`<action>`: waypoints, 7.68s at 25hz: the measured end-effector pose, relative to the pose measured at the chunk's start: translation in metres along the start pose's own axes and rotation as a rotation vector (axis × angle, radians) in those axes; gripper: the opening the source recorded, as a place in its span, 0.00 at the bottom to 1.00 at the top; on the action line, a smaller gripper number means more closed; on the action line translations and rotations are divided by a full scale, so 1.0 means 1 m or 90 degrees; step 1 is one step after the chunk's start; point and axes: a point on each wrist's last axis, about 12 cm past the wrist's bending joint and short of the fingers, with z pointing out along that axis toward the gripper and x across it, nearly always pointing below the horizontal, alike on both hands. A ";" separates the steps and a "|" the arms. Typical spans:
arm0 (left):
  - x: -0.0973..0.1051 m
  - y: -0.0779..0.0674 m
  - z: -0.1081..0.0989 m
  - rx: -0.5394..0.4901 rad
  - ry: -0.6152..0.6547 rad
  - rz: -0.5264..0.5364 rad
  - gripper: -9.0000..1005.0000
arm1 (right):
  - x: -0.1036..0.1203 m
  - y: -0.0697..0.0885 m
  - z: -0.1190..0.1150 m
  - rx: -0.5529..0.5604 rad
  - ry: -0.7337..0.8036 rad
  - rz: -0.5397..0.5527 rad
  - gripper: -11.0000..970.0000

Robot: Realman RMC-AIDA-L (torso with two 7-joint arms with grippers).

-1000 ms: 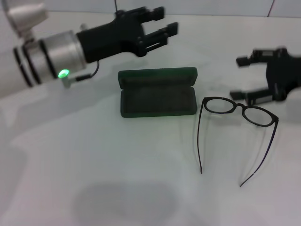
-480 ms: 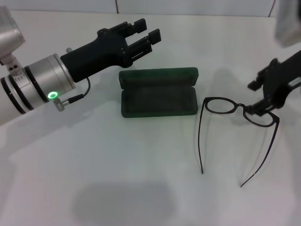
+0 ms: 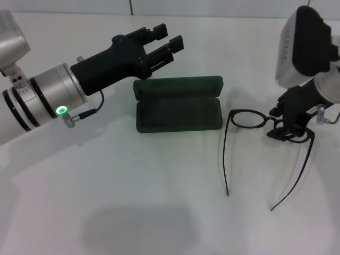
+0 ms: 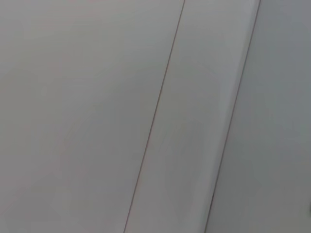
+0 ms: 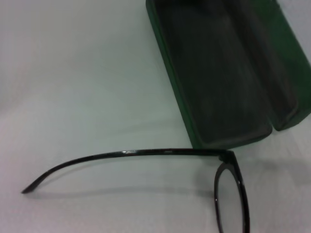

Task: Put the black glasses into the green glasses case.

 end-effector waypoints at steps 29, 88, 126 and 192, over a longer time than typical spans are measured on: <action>0.001 -0.006 -0.003 0.016 -0.018 0.001 0.54 | 0.017 -0.012 -0.020 0.032 -0.122 0.088 0.13; -0.020 -0.041 0.067 0.261 0.085 -0.099 0.53 | 0.091 0.051 0.024 -0.302 -0.764 0.630 0.13; -0.032 -0.044 0.045 0.314 0.010 -0.034 0.53 | 0.080 0.051 0.012 -0.377 -0.664 0.513 0.13; -0.027 -0.043 0.022 0.334 0.032 -0.055 0.52 | 0.078 0.043 0.007 -0.207 -0.719 0.323 0.13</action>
